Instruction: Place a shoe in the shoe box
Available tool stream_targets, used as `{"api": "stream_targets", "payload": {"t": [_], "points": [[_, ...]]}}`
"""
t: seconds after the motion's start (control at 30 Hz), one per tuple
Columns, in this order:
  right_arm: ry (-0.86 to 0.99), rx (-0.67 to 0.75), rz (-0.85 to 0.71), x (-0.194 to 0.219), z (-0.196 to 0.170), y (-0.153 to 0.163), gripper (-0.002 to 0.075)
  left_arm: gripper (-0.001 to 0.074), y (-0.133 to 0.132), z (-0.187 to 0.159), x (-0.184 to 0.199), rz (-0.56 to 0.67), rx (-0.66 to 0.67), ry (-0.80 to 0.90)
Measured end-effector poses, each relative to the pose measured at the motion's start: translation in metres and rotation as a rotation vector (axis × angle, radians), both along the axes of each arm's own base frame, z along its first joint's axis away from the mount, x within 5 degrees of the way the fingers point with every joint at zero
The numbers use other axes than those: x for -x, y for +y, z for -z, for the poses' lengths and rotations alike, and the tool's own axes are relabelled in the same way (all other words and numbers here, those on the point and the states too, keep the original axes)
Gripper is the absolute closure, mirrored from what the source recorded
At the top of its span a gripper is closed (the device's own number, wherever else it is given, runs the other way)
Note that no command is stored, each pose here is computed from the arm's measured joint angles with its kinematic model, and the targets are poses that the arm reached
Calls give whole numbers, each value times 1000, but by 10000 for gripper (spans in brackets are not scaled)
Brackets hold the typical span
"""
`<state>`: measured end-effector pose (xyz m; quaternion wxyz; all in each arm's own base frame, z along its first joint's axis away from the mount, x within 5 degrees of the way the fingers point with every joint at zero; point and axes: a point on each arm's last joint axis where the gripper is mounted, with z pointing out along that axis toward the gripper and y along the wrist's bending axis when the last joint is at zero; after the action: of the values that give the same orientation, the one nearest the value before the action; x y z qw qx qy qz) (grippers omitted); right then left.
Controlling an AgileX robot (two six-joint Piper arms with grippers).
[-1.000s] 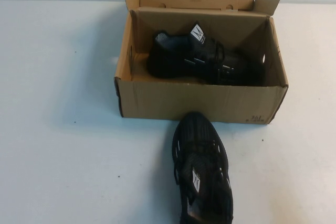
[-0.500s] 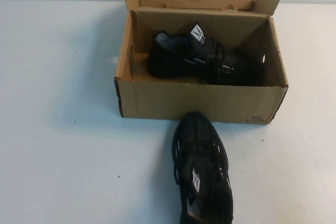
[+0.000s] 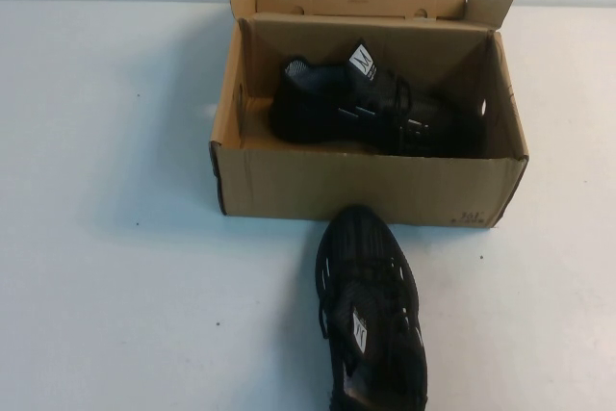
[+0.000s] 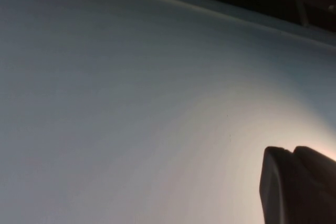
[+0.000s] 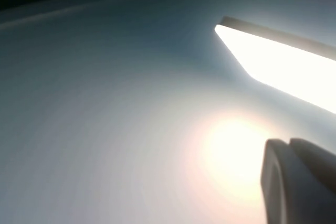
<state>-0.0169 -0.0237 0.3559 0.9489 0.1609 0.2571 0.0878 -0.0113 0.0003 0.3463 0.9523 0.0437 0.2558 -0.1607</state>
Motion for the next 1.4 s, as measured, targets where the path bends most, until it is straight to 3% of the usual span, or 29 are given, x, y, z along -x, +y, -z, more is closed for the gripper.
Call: {"api": "stream_targets", "payload": {"t": [0.17, 0.4, 0.67, 0.83, 1.03, 1.4], "points": [[-10, 14, -112, 21, -35, 6, 742, 736, 5, -31, 16, -11, -10, 22], [412, 133, -292, -7, -70, 27, 742, 736, 0, -58, -5, -24, -76, 292], [992, 154, -480, -84, -46, 43, 743, 736, -11, -33, -51, -40, -193, 737], [1107, 150, -512, -99, -36, 45, 742, 736, -11, -20, -55, -47, -228, 883], [1104, 94, -619, -99, -36, 51, 743, 736, -11, -10, -56, -52, -255, 987], [1462, 389, -887, -147, -41, 75, 742, 736, -13, -8, -64, -53, -268, 1029]]}}
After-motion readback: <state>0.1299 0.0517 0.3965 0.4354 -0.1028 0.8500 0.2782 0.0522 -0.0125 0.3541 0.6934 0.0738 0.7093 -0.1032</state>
